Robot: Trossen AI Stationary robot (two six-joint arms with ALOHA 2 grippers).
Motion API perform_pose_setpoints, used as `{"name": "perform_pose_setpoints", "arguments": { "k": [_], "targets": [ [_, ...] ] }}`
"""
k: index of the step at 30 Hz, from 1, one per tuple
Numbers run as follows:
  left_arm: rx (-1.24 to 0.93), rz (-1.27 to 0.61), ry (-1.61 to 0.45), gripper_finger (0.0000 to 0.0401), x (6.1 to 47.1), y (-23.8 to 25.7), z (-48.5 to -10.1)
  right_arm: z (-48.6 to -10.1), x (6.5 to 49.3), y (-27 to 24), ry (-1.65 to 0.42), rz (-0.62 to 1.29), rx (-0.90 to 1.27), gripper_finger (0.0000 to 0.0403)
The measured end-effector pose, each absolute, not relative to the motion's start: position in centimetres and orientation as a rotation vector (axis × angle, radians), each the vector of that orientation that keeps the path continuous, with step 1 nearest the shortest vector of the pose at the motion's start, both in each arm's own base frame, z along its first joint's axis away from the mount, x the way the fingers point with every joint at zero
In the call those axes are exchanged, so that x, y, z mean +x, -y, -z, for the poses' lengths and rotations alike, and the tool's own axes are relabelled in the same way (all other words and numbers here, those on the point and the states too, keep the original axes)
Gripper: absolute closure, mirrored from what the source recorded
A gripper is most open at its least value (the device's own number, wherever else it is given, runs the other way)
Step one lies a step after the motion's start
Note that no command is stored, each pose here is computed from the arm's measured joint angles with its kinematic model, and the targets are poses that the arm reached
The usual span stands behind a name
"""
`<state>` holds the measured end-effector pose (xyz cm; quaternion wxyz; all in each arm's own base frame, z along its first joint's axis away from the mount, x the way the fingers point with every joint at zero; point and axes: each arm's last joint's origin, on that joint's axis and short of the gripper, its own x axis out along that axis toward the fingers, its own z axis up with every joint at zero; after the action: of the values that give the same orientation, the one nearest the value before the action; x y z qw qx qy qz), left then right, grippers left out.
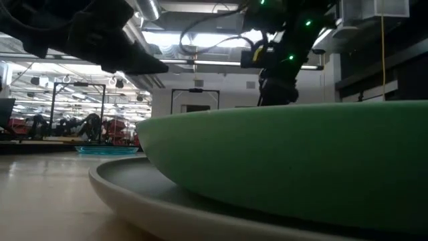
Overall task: Stack plastic plates
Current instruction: Stack the brown plate on top of the dark green plate
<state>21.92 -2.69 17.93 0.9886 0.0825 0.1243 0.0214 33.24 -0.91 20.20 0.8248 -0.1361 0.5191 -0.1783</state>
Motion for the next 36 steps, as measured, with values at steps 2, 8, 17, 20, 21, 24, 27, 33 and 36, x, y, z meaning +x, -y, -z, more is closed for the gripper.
{"name": "perform_pose_setpoints", "arguments": {
  "k": [2,8,17,20,21,24,27,33,36],
  "targets": [
    [0.170,-0.021,-0.242,0.0290,21.9,2.2,-17.8,-20.3,33.4,2.1,-1.097,0.365,-0.269,0.0175],
    [0.168,0.051,-0.189,0.0290,22.0,0.3,-18.1,-20.4,33.7,4.4,-1.064,0.308,-0.211,0.0175],
    [0.124,0.111,-0.183,0.0290,21.8,-2.3,-18.1,-20.1,33.3,6.6,-1.068,0.316,-0.156,0.0175],
    [0.098,0.133,-0.232,0.0290,21.7,-2.2,-17.6,-19.1,32.7,7.1,-1.092,0.305,-0.136,0.0175],
    [0.092,0.141,-0.247,0.0290,21.7,-2.1,-17.4,-18.7,32.6,7.2,-1.094,0.303,-0.134,0.0175],
    [0.090,0.152,-0.256,0.0290,21.6,-1.9,-17.3,-17.7,32.4,7.8,-1.095,0.305,-0.139,0.0175],
    [0.090,0.158,-0.258,0.0290,21.7,-1.7,-17.3,-17.0,32.7,8.4,-1.103,0.296,-0.156,0.0175],
    [0.083,0.151,-0.265,0.0290,21.7,-1.7,-17.3,-15.0,33.6,9.4,-1.101,0.262,-0.186,0.0175],
    [0.086,0.127,-0.267,0.0290,21.7,-1.7,-17.3,-14.4,33.8,9.7,-1.102,0.247,-0.206,0.0175]
  ]
}}
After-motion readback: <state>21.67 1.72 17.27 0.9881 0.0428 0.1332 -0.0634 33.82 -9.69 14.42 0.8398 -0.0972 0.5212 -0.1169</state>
